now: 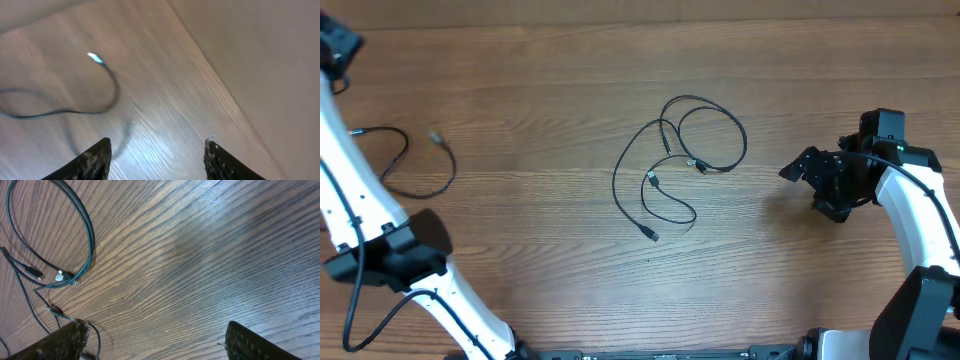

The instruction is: Untangle cables

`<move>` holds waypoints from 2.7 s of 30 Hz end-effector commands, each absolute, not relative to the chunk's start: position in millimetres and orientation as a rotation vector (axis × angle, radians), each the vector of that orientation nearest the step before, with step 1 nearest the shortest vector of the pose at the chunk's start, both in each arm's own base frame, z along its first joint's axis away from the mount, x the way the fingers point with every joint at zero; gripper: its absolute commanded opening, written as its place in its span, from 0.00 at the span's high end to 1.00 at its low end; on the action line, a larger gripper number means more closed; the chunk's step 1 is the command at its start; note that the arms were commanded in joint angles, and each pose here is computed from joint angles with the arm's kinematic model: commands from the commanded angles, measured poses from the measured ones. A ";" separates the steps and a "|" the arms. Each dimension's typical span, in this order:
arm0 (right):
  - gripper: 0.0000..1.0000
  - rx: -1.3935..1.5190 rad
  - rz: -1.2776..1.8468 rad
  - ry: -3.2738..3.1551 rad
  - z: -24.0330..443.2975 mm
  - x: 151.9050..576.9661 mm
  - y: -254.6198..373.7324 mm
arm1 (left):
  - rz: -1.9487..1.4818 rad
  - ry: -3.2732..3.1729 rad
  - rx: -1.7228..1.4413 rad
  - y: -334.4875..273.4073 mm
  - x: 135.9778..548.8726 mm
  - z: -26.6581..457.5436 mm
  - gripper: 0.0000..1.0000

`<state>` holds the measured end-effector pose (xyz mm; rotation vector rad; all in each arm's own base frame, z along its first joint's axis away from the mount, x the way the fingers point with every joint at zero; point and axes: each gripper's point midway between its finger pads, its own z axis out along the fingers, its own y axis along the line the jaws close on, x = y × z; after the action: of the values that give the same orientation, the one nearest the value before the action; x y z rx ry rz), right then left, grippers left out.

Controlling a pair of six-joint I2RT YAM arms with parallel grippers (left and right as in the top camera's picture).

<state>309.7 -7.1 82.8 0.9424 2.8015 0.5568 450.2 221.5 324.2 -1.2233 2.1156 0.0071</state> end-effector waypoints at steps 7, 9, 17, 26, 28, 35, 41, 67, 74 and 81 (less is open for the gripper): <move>0.13 0.924 0.556 2.777 89.8 316.5 -9.2 | -0.091 2.335 -0.732 88.5 496.2 322.1 0.38; 0.13 0.924 0.556 2.777 89.8 316.5 -9.2 | -0.117 2.371 -0.650 57.4 500.3 319.3 0.36; 0.13 0.924 0.555 2.776 89.8 316.4 -9.4 | -0.138 2.526 -0.096 -78.8 503.4 287.8 0.27; 0.13 0.919 0.555 2.778 89.8 316.4 -9.4 | -0.318 2.659 0.336 -186.8 480.2 214.1 0.21; 0.12 0.919 0.555 2.778 89.8 316.4 -9.3 | -0.343 2.675 0.374 -200.9 475.6 200.5 0.20; 0.13 0.919 0.555 2.777 89.8 316.4 -9.3 | -0.404 2.720 0.469 -241.7 457.2 155.2 0.24; 0.13 0.920 0.555 2.778 89.8 316.3 -9.3 | -0.443 2.750 0.532 -272.5 436.5 119.8 0.17; 0.13 0.919 0.555 2.778 89.8 316.3 -9.2 | -0.578 2.914 -0.495 -301.6 405.6 66.0 0.40; 0.13 0.921 0.555 2.781 89.7 315.7 -9.0 | -0.570 2.917 -0.461 -310.6 398.9 53.8 0.39; 0.13 0.921 0.556 2.781 89.7 315.5 -8.9 | -0.541 2.951 -0.441 -323.2 390.9 26.5 0.37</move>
<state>309.3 -7.0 82.8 0.9385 2.8042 0.5564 398.3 -322.9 54.3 -0.4236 2.9127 -0.6077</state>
